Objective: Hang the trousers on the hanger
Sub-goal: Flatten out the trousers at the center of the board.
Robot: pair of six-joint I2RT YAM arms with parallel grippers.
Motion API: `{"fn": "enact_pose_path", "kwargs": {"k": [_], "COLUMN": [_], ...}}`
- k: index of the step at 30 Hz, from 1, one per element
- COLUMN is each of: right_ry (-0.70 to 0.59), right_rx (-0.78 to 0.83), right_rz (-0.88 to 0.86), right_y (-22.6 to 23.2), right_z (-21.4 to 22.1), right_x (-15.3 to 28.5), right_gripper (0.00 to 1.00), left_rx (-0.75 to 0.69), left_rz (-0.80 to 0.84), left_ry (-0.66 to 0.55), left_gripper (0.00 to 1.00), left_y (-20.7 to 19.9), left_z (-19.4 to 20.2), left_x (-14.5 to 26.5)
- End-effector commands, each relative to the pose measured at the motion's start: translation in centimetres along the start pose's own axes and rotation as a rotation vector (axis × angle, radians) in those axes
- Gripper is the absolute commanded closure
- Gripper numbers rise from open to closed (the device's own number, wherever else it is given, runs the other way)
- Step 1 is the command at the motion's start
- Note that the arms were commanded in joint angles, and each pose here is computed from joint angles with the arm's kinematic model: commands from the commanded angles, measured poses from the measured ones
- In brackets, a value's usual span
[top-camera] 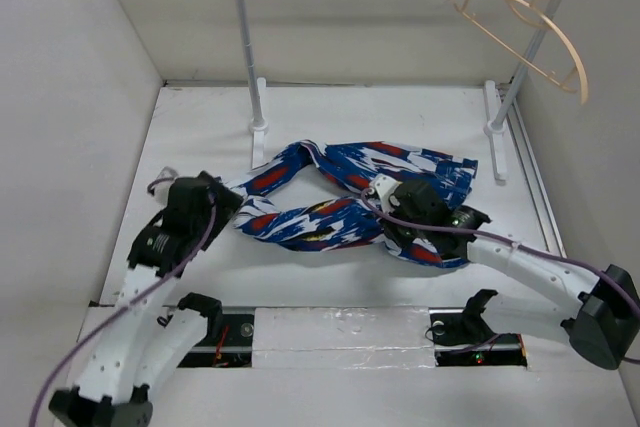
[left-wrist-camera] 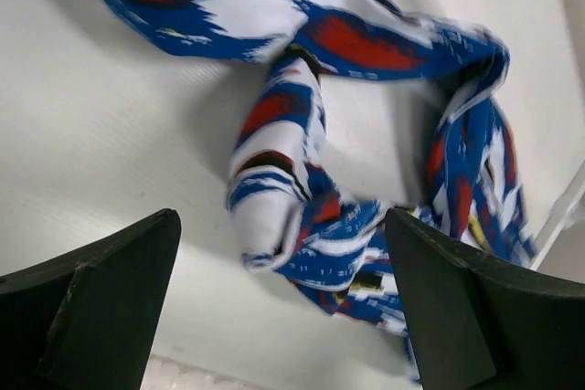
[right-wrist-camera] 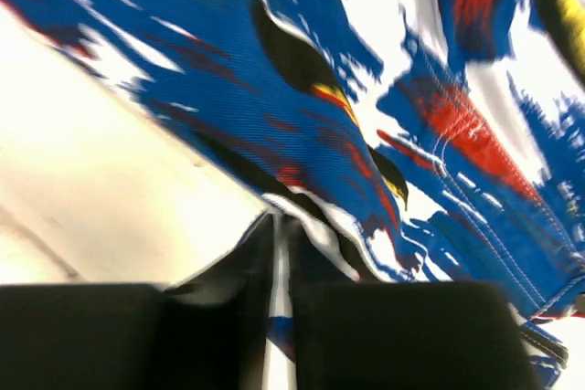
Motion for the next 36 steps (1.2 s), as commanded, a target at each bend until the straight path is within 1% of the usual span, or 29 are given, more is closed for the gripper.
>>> {"fn": "enact_pose_path", "kwargs": {"k": [1, 2, 3, 5, 6, 7, 9, 10, 12, 13, 14, 16, 17, 18, 19, 20, 21, 23, 24, 25, 27, 28, 29, 31, 32, 33, 34, 35, 36], "right_ry": [-0.108, -0.106, -0.135, -0.147, -0.188, -0.198, -0.249, -0.261, -0.299, -0.338, -0.348, -0.373, -0.417, -0.376, -0.369, -0.392, -0.361, -0.366, -0.382, -0.358, -0.363, -0.373, -0.336, -0.354, -0.352, -0.367, -0.38, -0.378, -0.389], "right_rx": [0.103, 0.138, 0.159, 0.228, 0.249, 0.273, 0.323, 0.338, 0.384, 0.395, 0.405, 0.421, 0.424, 0.433, 0.441, 0.457, 0.459, 0.475, 0.477, 0.485, 0.489, 0.486, 0.486, 0.467, 0.453, 0.443, 0.438, 0.449, 0.466], "right_rz": [-0.014, -0.025, -0.036, -0.105, -0.127, -0.153, -0.224, -0.247, -0.33, -0.349, -0.356, -0.379, -0.394, -0.409, -0.419, -0.399, -0.399, -0.383, -0.381, -0.386, -0.394, -0.385, -0.371, -0.344, -0.331, -0.337, -0.352, -0.39, -0.422], "right_y": [1.1, 1.4, 1.8, 3.9, 4.9, 5.9, 8.8, 10.0, 13.2, 14.3, 15.5, 17.3, 18.0, 19.0, 19.5, 19.9, 20.0, 20.3, 20.6, 21.0, 21.6, 22.0, 21.8, 21.9, 21.8, 22.0, 22.3, 22.6, 23.3], "right_z": [-4.8, -5.2, -6.7, -7.8, -9.5, -10.3, -12.3, -13.9, -15.9, -17.8, -18.7, -20.0, -21.7, -21.2, -21.6, -23.4, -22.6, -23.2, -24.1, -23.5, -23.8, -25.1, -24.1, -25.3, -25.3, -25.7, -26.2, -26.2, -26.4], "right_x": [2.6, 3.0, 3.7, 4.1, 4.8, 4.6, 4.8, 4.3, 4.0, 4.5, 2.8, 1.7, 1.6, -0.7, -1.5, -2.8, -4.1, -5.9, -6.2, -8.2, -9.8, -10.7, -12.2, -12.8, -13.6, -13.4, -12.8, -11.3, -9.8], "right_gripper": [0.8, 0.72, 0.56, 0.43, 0.35, 0.32, 0.25, 0.23, 0.19, 0.17, 0.15, 0.11, 0.1, 0.1, 0.1, 0.09, 0.09, 0.09, 0.09, 0.09, 0.09, 0.1, 0.1, 0.16, 0.25, 0.64, 0.9, 1.0, 1.0], "left_rx": [0.26, 0.296, 0.309, 0.322, 0.311, 0.297, 0.267, 0.256, 0.248, 0.246, 0.258, 0.254, 0.261, 0.268, 0.288, 0.307, 0.307, 0.301, 0.292, 0.285, 0.258, 0.248, 0.243, 0.228, 0.221, 0.203, 0.193, 0.185, 0.169], "left_rz": [0.002, 0.016, 0.041, 0.029, 0.001, -0.065, -0.106, -0.146, -0.13, -0.175, -0.17, -0.219, -0.219, -0.232, -0.26, -0.273, -0.269, -0.268, -0.272, -0.265, -0.247, -0.242, -0.235, -0.23, -0.227, -0.232, -0.232, -0.224, -0.221], "left_ry": [-0.102, -0.132, -0.138, -0.169, -0.192, -0.191, -0.215, -0.192, -0.189, -0.172, -0.19, -0.199, -0.202, -0.187, -0.155, -0.149, -0.144, -0.158, -0.168, -0.177, -0.197, -0.209, -0.215, -0.214, -0.221, -0.222, -0.22, -0.227, -0.227], "left_gripper": [0.1, 0.1, 0.1, 0.1, 0.1, 0.1, 0.06, 0.05, 0.05, 0.05, 0.05, 0.05, 0.05, 0.05, 0.06, 0.07, 0.07, 0.1, 0.15, 0.17, 0.23, 0.32, 0.32, 0.44, 0.62, 0.73, 0.82, 0.95, 0.99], "left_y": [2.4, 3.0, 2.9, 3.6, 4.0, 4.9, 5.0, 5.3, 4.1, 4.4, 3.7, 4.1, 4.0, 4.5, 5.7, 7.0, 7.0, 7.7, 7.8, 7.7, 7.1, 6.7, 6.4, 6.0, 5.7, 5.7, 5.6, 5.1, 4.8], "left_z": [-0.8, -1.2, -1.3, -1.9, -2.4, -2.4, -3.1, -3.0, -3.7, -3.4, -4.3, -4.7, -5.3, -5.4, -5.4, -5.3, -5.3, -5.6, -5.7, -6.0, -6.9, -7.5, -7.8, -8.2, -8.6, -8.8, -8.9, -9.5, -9.8], "left_x": [-2.1, -3.2, -3.5, -4.1, -4.4, -5.3, -6.3, -7.6, -8.7, -10.0, -10.3, -11.9, -12.3, -12.8, -13.7, -14.6, -14.6, -15.0, -15.0, -15.0, -14.9, -14.9, -14.8, -15.0, -15.0, -15.1, -15.2, -14.9, -14.8]}}
Point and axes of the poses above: each gripper's point midway between its finger pads, its own x axis back along the fingers, its own y axis along the line the jaws close on, z = x × y, the point moved 1 cm from there along x, back along the fingers
